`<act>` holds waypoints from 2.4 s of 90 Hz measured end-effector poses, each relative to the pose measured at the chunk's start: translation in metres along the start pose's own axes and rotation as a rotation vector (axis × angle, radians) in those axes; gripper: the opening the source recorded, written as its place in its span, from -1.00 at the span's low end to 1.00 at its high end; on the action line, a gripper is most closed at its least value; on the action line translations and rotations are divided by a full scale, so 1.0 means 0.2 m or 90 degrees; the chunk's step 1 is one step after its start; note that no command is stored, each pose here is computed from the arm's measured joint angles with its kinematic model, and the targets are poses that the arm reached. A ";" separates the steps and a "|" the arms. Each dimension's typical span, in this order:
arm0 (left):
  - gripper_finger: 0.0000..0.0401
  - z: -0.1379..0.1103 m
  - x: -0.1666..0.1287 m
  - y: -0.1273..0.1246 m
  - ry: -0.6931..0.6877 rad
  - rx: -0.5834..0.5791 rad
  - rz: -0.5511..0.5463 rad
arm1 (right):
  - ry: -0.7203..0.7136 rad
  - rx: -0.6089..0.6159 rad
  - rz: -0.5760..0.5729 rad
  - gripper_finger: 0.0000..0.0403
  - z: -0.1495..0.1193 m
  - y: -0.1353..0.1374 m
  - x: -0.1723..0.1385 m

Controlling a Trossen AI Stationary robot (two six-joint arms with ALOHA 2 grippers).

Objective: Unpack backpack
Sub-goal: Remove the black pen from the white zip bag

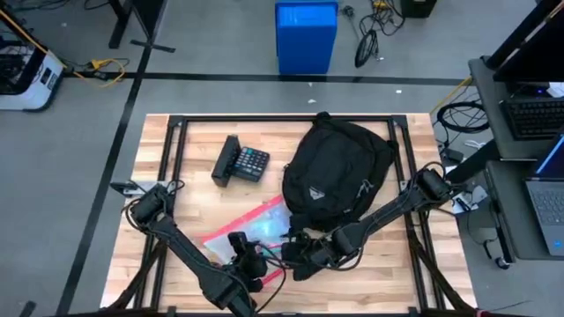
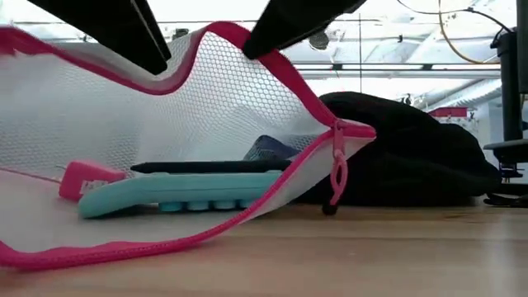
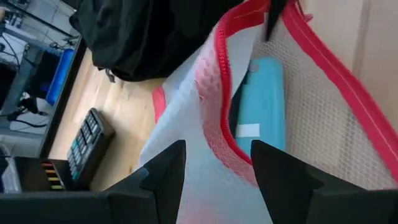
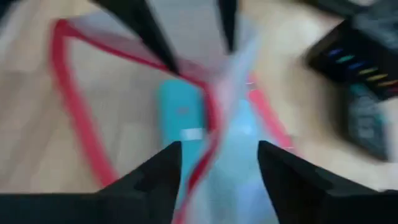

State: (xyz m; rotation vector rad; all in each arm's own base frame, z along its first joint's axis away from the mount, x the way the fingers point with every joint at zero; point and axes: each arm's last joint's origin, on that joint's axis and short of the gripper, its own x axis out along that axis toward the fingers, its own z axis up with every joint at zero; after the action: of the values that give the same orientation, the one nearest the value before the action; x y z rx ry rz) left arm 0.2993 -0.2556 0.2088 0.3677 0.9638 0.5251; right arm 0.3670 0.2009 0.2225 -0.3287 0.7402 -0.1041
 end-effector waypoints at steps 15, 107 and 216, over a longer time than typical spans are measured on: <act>-0.14 -0.01 -0.01 0.00 0.001 0.006 0.000 | 0.004 -0.015 -0.045 0.10 -0.01 0.00 0.03; -0.14 0.10 -0.30 -0.17 -0.037 -0.151 -0.210 | 0.014 0.165 -0.045 -1.00 -0.04 0.02 0.06; -0.48 0.27 -0.36 -0.29 -0.052 -0.126 -0.342 | 0.018 0.159 -0.054 -1.00 -0.04 0.00 0.07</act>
State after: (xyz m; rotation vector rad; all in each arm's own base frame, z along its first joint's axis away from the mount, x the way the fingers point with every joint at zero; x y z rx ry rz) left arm 0.3259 -0.3473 0.2563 -0.0535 0.8777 0.1101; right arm 0.3721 0.1953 0.2075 -0.1201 0.7328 -0.2789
